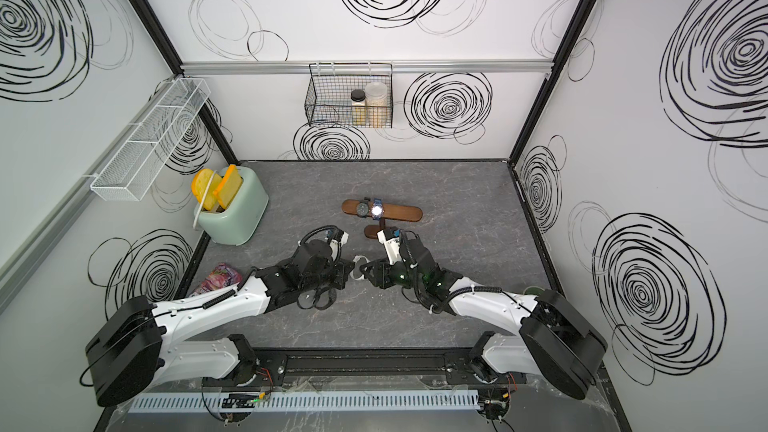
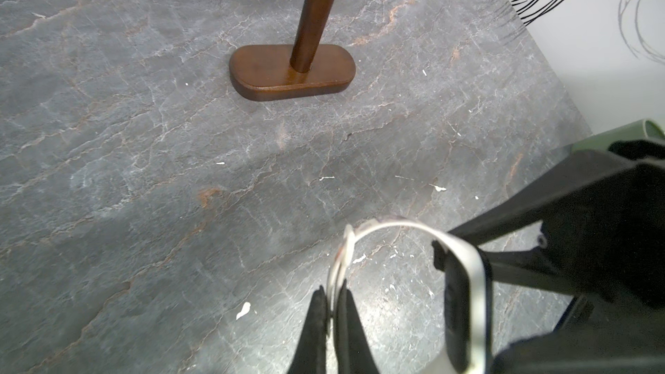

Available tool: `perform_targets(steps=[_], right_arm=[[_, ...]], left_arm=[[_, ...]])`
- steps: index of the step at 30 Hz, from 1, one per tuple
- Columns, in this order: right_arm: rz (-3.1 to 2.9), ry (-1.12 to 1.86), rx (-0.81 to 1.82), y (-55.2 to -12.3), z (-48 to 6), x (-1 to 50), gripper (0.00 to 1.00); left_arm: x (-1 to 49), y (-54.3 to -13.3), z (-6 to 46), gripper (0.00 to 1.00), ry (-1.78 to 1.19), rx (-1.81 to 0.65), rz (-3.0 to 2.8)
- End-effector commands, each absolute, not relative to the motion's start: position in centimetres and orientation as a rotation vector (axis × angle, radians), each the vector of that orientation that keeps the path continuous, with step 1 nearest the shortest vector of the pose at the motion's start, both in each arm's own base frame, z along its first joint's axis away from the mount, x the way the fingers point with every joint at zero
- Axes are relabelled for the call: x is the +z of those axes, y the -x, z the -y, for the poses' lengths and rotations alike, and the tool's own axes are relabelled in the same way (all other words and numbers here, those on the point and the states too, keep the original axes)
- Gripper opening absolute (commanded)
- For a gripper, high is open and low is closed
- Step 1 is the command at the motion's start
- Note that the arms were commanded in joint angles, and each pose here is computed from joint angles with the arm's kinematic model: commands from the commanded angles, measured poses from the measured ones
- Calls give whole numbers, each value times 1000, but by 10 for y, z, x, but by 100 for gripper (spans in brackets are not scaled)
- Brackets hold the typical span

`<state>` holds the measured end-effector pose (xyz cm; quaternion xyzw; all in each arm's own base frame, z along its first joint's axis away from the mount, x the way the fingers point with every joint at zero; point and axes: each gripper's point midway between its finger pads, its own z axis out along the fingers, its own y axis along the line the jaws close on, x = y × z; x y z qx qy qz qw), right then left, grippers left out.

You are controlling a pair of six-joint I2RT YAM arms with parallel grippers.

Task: Place watch on stand
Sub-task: Pick up the watch at the center of the board.

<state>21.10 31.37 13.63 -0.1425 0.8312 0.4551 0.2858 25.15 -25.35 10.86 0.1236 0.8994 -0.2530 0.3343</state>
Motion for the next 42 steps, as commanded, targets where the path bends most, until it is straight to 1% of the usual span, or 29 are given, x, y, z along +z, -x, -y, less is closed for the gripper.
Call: perform_targets(steps=[1, 6, 12, 14, 18, 22, 23, 27, 30, 35, 42], right_arm=[[-2189, 365, 1240, -215, -322, 147, 43], [-2196, 372, 1242, -213, -324, 145, 37], [-2203, 365, 1223, -214, -323, 143, 33], [-2208, 366, 1222, -213, -323, 141, 31], [-2208, 372, 1227, -213, -325, 141, 22], [-2207, 376, 1210, -214, -324, 139, 19], [-2208, 378, 1200, -215, -323, 139, 19], [-2219, 391, 1105, -221, -316, 141, 17], [-2219, 378, 1005, -231, -304, 151, 17], [-2191, 346, 868, -251, -273, 174, 17], [-2128, 240, 743, -281, -218, 215, 17]], left_arm=[[130, -260, 259, 0, -281, -693, -2270], [131, -261, 258, 0, -278, -684, -2265], [132, -261, 257, 0, -270, -681, -2263], [132, -261, 257, 0, -270, -681, -2261], [133, -261, 257, 0, -268, -679, -2258], [135, -261, 256, 1, -270, -680, -2252], [136, -261, 256, 2, -272, -678, -2248], [148, -265, 254, 25, -295, -677, -2230], [165, -274, 248, 34, -324, -687, -2206], [196, -312, 216, 35, -276, -748, -2172], [209, -370, 185, 33, -169, -879, -2183]])
